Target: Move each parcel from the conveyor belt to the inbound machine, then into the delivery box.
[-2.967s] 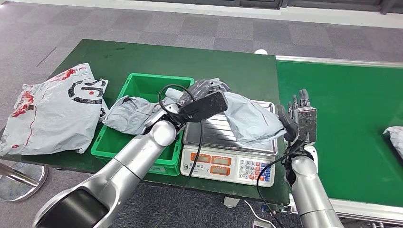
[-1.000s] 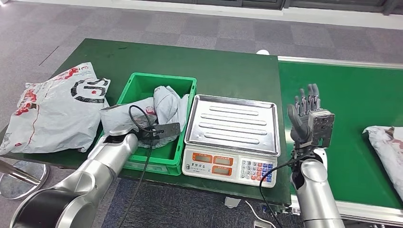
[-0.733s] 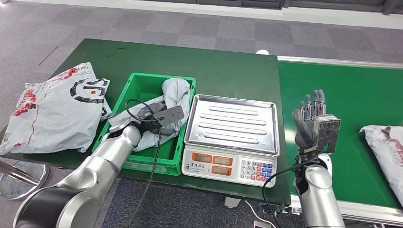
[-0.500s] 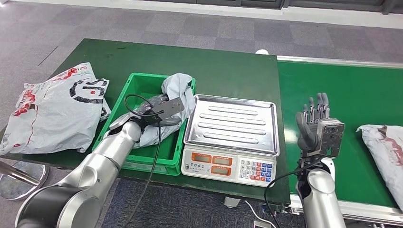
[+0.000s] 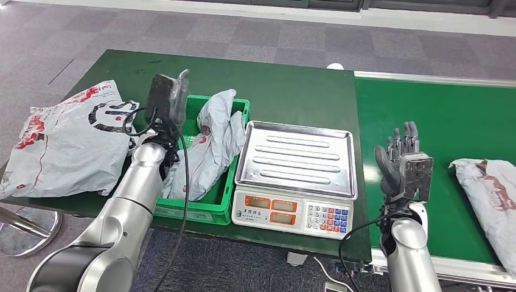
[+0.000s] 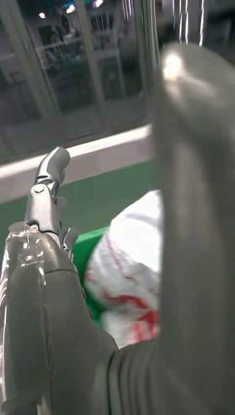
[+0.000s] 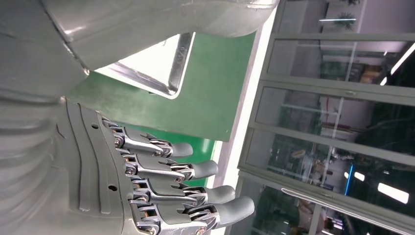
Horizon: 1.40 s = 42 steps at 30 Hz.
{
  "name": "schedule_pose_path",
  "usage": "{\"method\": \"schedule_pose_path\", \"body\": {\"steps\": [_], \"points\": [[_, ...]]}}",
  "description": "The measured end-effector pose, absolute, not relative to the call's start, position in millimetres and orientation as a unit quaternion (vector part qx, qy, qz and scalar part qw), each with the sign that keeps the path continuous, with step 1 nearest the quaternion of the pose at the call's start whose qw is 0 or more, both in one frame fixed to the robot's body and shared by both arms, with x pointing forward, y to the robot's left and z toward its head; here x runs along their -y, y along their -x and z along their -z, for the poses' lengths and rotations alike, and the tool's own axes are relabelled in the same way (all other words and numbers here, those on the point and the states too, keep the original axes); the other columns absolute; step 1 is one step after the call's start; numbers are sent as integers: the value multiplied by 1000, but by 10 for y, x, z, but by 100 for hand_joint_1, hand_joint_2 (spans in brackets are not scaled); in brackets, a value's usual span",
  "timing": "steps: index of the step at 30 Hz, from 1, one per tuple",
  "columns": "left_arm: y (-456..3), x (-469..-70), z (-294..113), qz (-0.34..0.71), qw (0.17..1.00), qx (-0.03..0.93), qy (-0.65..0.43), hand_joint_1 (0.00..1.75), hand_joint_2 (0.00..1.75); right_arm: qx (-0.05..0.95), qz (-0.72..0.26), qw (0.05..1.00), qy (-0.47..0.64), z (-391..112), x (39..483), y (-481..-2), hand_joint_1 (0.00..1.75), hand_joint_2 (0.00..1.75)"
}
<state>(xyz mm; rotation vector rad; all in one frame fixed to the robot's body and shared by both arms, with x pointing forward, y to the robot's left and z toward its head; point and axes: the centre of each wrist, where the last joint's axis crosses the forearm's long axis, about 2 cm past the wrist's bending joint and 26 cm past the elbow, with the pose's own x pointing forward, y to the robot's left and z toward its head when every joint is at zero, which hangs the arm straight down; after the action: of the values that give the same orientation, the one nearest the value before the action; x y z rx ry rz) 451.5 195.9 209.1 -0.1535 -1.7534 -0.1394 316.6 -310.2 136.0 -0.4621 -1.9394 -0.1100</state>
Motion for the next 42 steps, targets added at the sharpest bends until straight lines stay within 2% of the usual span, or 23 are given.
{"method": "schedule_pose_path", "body": {"steps": [2, 8, 13, 18, 26, 42], "points": [[-4479, -1956, -2033, 19, 635, 761, 130, 0, 175, 816, 41, 543, 195, -1364, 3088, -3219, 0, 175], [-4415, -1961, -1907, -41, 640, 739, 205, 0, 175, 810, 19, 552, 198, -1340, 3020, -3344, 0, 175], [-4402, -1948, -1865, -60, 647, 731, 210, 0, 175, 801, 13, 562, 203, -1294, 3015, -3378, 0, 175], [-4346, -1761, -1819, -30, 650, 733, 197, 0, 175, 793, 6, 564, 230, -1262, 3026, -3392, 0, 175], [-4221, -1364, -1766, 18, 650, 735, 192, 0, 175, 764, -26, 545, 344, -1177, 3099, -3363, 0, 175], [-4133, -1118, -1754, 107, 610, 778, 103, 0, 175, 671, -138, 498, 531, -1035, 3650, -3353, 0, 175]]}}
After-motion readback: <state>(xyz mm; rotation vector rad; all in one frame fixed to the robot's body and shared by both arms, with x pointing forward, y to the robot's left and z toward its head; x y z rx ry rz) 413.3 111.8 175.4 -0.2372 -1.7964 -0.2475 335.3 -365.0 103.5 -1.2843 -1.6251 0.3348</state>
